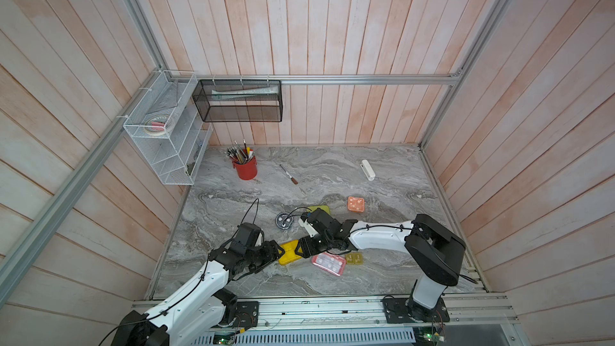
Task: Close pillboxes
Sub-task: Close the lid on the pillbox.
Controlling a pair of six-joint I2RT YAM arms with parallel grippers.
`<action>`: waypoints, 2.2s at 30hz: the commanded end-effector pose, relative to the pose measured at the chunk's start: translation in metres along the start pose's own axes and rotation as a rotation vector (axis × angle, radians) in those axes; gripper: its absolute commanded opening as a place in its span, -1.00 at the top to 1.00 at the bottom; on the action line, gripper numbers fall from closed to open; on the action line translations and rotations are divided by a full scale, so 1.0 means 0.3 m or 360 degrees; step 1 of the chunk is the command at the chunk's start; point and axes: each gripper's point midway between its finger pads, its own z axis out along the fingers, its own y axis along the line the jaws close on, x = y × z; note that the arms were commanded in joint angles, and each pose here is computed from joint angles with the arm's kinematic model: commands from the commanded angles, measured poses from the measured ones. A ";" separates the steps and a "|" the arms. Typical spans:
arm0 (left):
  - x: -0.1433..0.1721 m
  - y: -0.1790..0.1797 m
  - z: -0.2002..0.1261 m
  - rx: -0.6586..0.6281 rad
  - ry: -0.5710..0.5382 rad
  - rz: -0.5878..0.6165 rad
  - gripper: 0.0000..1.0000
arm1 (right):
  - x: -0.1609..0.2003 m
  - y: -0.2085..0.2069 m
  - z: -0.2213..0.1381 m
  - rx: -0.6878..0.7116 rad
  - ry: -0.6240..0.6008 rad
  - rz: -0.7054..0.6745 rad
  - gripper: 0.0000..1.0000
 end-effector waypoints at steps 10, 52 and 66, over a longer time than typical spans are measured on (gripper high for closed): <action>0.083 0.063 0.063 -0.0139 0.0095 -0.0023 -0.45 | 0.017 -0.007 0.007 -0.0008 0.0055 -0.0030 -0.21; 0.072 0.218 0.107 -0.0740 0.0075 0.0206 0.02 | 0.051 -0.064 0.076 0.0327 0.0158 -0.0144 0.08; 0.109 0.260 0.134 -0.0790 0.0110 0.0217 0.06 | 0.112 -0.118 0.087 0.0384 0.0168 -0.0129 0.11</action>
